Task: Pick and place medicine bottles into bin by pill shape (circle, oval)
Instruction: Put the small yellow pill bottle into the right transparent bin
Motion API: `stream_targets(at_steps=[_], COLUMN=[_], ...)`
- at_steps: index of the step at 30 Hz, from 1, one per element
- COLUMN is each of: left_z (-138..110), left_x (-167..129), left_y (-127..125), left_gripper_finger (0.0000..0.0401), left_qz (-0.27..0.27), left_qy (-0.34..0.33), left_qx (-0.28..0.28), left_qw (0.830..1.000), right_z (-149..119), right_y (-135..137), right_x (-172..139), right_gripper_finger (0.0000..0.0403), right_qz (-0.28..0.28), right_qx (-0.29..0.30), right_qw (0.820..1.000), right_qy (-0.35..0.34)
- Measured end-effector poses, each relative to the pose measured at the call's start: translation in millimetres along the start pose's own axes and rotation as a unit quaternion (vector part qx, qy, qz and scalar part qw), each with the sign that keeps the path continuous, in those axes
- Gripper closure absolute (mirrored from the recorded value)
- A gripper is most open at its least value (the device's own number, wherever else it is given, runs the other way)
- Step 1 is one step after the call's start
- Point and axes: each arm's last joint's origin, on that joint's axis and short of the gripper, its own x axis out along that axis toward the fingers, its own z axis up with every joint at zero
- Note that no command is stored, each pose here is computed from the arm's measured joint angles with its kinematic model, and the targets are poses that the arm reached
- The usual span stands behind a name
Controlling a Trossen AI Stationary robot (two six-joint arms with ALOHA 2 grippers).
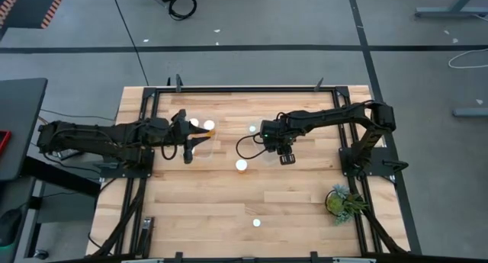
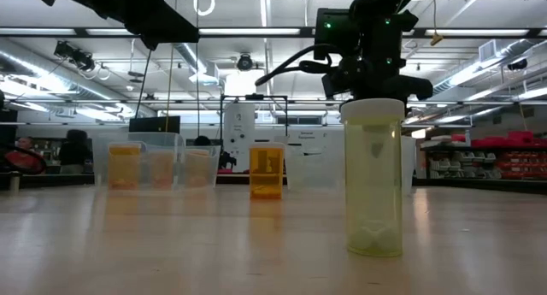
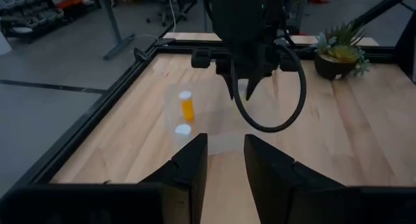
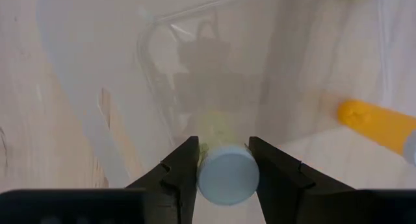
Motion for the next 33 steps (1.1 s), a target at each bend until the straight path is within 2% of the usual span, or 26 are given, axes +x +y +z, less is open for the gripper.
stream_targets(at_steps=[11,25,29,33], left_z=[-0.1,-0.1,-0.3,-0.4], left_x=[-0.3,-0.3,-0.3,-0.3], left_y=[-2.0,-2.4,-2.4,-2.4], left_gripper_finger=[0.0292,0.0291,0.0291,0.0291], left_qz=[-0.005,-0.006,-0.006,-0.006], left_qy=[0.0,0.0,0.001,0.002], left_qx=[-0.002,0.002,0.003,0.003], left_qw=[1.0,1.0,1.0,1.0], right_z=[-0.1,17.3,28.9,43.5], right_y=[-0.1,-2.7,8.5,33.6], right_x=[0.1,-20.6,-33.6,-51.6], right_gripper_finger=[0.022,0.0214,0.0214,0.0214], right_qz=[-0.002,-0.025,-0.027,-0.023], right_qx=[-0.006,-0.029,-0.046,-0.066], right_qw=[1.0,0.998,0.996,0.992], right_qy=[0.0,-0.042,-0.068,-0.105])
